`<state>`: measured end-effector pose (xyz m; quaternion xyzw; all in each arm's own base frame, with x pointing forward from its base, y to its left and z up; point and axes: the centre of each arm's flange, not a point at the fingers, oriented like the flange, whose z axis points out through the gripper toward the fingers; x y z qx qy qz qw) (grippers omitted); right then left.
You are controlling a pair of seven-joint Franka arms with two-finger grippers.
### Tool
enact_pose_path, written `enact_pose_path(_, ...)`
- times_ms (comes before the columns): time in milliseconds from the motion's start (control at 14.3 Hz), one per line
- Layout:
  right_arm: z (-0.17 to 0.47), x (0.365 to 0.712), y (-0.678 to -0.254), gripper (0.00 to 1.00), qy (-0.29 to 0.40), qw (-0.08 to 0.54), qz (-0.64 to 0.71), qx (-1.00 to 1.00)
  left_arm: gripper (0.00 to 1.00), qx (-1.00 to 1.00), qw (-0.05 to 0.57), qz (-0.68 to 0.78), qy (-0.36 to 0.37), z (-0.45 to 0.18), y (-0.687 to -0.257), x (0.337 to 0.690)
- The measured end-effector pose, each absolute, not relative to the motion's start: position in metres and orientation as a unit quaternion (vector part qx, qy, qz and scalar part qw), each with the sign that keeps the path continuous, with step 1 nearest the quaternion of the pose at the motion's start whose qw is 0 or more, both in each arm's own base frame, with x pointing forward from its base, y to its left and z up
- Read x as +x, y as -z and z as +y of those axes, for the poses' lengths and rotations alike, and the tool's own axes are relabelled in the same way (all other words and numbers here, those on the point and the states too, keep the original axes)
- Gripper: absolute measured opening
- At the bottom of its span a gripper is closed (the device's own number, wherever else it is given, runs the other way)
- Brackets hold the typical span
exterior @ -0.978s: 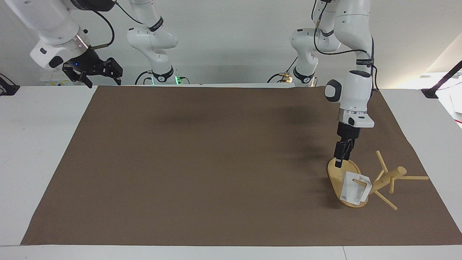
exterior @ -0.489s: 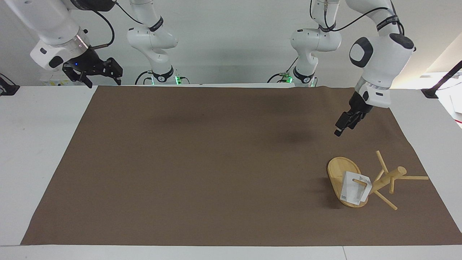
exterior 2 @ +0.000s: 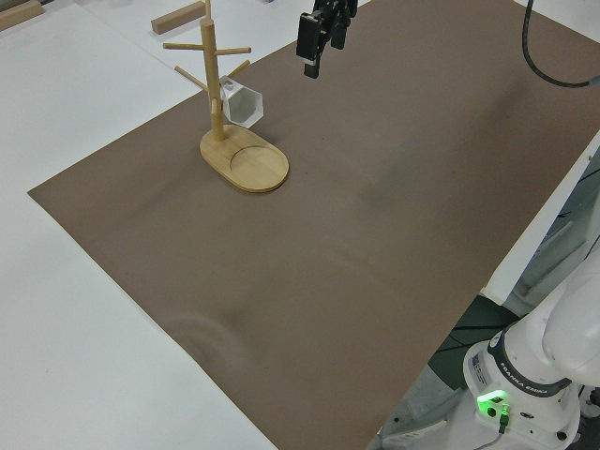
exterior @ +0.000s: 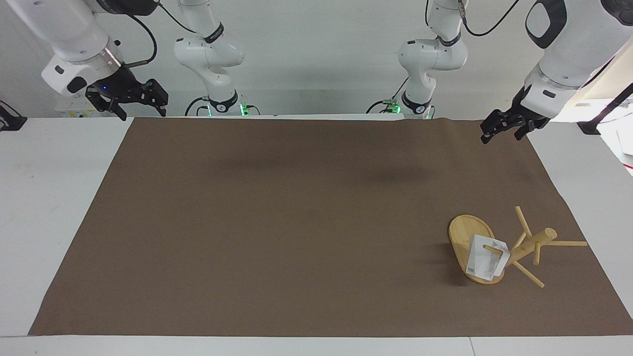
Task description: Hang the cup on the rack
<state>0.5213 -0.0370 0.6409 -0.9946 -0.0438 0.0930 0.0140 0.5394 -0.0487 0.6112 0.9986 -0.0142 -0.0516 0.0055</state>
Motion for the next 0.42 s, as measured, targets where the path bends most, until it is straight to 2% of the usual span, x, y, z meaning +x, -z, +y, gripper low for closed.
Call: enact_pose_path(419,-0.0388,0.5211,-0.6409,1.00,-0.093,0.014,-0.042,-0.995,1.00,0.998,0.006,-0.033,0.059,-0.0481,-0.6043,0.5452)
